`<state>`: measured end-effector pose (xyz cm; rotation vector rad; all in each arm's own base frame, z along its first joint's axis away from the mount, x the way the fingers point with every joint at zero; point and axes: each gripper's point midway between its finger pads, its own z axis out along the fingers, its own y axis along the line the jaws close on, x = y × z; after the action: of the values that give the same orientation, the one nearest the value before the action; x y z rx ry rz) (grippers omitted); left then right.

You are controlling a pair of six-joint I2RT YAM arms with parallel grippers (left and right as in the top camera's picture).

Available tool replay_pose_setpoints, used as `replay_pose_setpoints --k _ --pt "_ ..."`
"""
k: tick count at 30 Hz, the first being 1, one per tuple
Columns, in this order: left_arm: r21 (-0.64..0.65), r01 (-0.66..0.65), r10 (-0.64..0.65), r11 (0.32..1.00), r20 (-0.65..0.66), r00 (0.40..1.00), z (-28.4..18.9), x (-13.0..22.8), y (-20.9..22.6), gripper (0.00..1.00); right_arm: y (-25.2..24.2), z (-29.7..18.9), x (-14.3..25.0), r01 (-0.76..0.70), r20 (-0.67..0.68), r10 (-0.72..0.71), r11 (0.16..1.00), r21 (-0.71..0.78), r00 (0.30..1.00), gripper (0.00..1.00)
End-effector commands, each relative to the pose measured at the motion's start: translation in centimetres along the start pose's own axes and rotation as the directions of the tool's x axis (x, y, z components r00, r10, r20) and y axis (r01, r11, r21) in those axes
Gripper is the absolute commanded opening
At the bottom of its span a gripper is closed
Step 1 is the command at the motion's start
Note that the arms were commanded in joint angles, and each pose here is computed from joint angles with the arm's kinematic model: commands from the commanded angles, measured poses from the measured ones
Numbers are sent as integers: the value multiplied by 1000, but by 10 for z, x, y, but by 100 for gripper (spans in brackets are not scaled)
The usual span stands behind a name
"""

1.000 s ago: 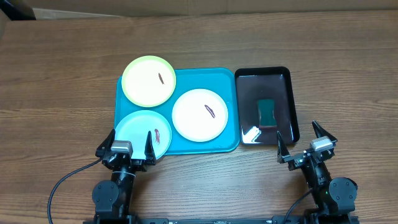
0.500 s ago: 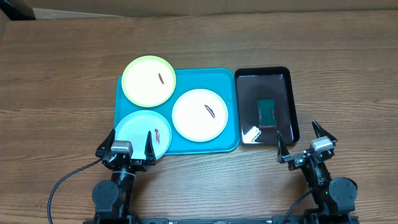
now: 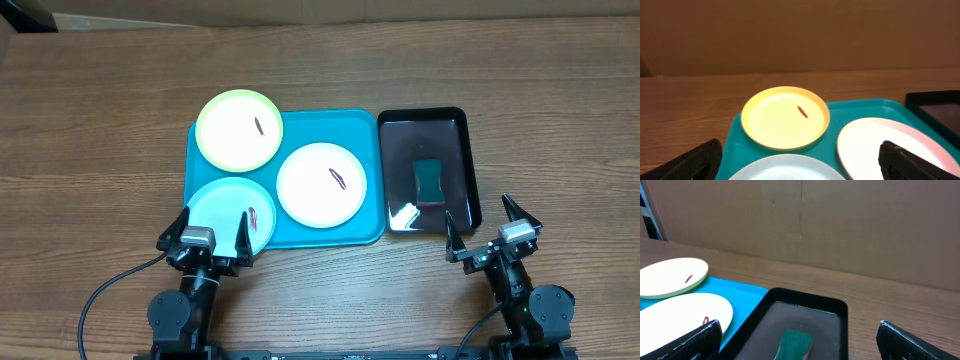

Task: Clean dirty plates on tray and stack at the side
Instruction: 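Move the left gripper over the light blue plate's edge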

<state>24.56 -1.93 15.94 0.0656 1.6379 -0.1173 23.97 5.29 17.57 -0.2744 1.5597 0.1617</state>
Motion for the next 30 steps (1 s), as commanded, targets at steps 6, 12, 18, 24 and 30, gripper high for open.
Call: replay_pose_setpoints --k 6,12,18,24,30 --pt "302 143 -147 942 -11 989 -20 -42 -53 100 -1 0 2 5 4 -5 1000 6 1000 100" --pt "300 160 -149 940 -61 987 -39 -118 -59 100 -1 0 2 5 4 -5 1000 6 1000 100" --pt "346 235 -96 909 -375 922 -40 -171 -78 100 -1 0 2 5 4 -5 1000 6 1000 100" --pt "260 411 -142 874 -671 728 -29 -179 -84 100 -1 0 2 5 4 -5 1000 6 1000 100" --pt "175 492 -161 853 -808 567 -12 -151 -83 33 -1 0 2 4 5 -4 1000 5 1000 100"
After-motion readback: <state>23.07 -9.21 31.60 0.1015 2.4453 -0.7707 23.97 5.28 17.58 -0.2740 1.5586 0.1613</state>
